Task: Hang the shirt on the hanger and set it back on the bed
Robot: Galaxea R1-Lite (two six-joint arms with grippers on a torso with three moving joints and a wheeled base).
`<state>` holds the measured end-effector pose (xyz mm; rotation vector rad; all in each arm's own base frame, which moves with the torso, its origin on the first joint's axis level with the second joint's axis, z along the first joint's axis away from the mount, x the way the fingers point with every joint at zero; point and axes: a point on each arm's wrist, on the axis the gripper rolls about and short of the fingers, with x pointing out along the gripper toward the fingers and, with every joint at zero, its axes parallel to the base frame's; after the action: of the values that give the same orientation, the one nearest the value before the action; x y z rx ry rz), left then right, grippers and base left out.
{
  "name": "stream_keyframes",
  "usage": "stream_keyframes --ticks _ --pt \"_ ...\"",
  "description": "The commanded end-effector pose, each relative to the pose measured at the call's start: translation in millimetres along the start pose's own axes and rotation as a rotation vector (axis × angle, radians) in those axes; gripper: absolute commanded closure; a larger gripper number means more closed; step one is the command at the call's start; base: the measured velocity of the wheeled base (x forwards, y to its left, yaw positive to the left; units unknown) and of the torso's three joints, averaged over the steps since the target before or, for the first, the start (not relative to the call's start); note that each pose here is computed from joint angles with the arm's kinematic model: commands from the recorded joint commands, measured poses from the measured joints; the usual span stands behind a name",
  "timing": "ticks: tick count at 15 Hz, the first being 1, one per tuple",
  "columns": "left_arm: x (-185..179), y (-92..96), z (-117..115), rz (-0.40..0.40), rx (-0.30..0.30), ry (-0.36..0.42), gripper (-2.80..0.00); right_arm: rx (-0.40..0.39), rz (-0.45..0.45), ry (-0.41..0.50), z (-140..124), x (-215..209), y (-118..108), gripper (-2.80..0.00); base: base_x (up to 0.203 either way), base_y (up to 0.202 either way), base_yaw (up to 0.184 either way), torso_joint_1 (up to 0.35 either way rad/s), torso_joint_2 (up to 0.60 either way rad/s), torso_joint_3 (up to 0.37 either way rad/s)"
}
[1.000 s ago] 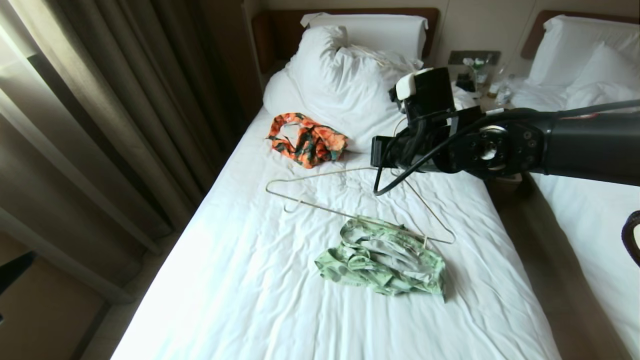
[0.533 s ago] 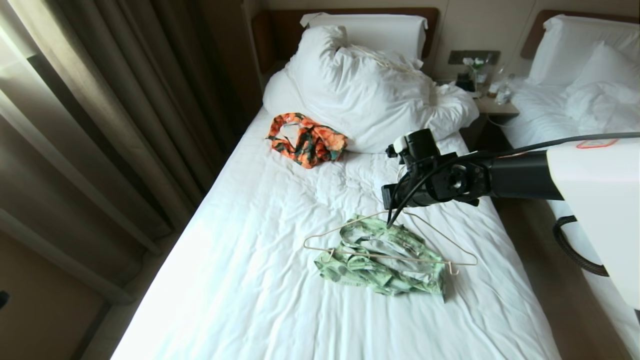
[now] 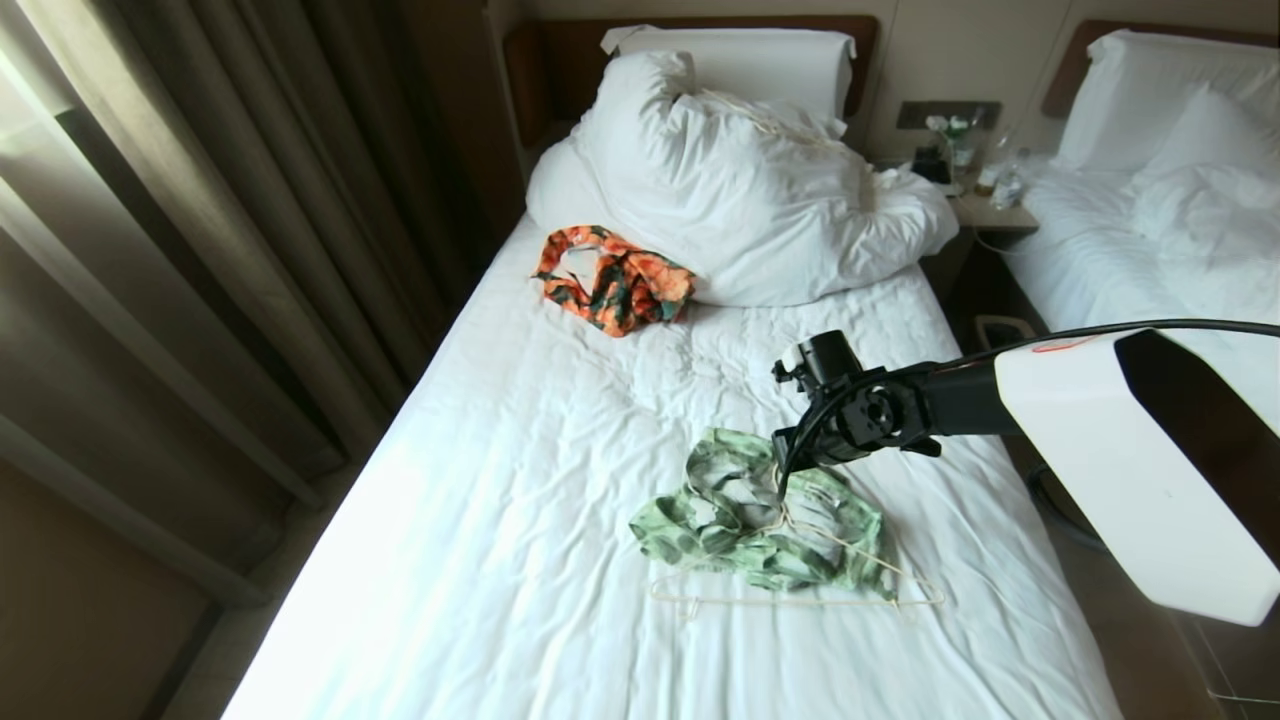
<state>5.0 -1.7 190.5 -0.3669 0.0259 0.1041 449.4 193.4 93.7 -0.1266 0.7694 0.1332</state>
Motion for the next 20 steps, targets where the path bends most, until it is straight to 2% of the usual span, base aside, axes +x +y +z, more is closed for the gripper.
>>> stream_keyframes --ticks 1,5,6,10,12,14,16,17,20 --pt "-2.5 -0.2 -0.5 -0.005 -0.001 -0.012 0.00 -0.004 -0.012 0.017 -2.8 0.3 -0.2 -2.80 0.000 0.000 0.000 0.000 0.00 0.000" --pt "-10.5 0.5 -5.0 -0.019 0.004 -0.043 0.00 -0.004 -0.052 0.041 -7.9 -13.8 -3.8 -2.80 0.000 0.000 0.000 0.000 0.00 0.000" --pt "-12.5 0.8 -6.7 -0.020 0.004 -0.051 0.00 -0.003 -0.055 0.049 -10.9 -19.2 -4.8 0.00 0.000 0.000 0.000 0.000 0.00 0.000" --pt "-26.1 0.2 -9.8 -0.036 0.007 -0.081 0.00 0.067 -0.050 0.026 -8.9 -63.1 -11.6 0.00 0.000 0.000 0.000 0.000 0.00 0.000" --pt "-27.0 -0.1 -7.8 -0.017 -0.022 -0.097 0.00 0.091 -0.030 -0.030 -3.3 -112.1 -16.2 0.00 0.000 0.000 0.000 0.000 0.00 0.000" --pt "-32.1 -4.5 1.7 -0.041 -0.019 -0.116 0.00 0.114 -0.008 -0.118 -2.2 -176.2 -22.4 0.00 0.000 0.000 0.000 0.000 0.00 0.000" --pt "-40.1 -6.5 7.1 -0.089 -0.013 -0.042 0.00 0.131 -0.019 -0.228 -11.8 -244.1 -28.7 0.00 0.000 0.000 0.000 0.000 0.00 0.000" --pt "-42.6 -6.3 6.9 -0.084 0.010 -0.013 0.00 0.142 -0.021 -0.284 -21.6 -276.9 -30.9 0.00 0.000 0.000 0.000 0.000 0.00 0.000" --pt "-49.8 -9.3 17.1 -0.103 0.063 -0.030 0.00 0.187 0.019 -0.430 -58.1 -359.6 -47.8 0.00 0.000 0.000 0.000 0.000 0.00 0.000"
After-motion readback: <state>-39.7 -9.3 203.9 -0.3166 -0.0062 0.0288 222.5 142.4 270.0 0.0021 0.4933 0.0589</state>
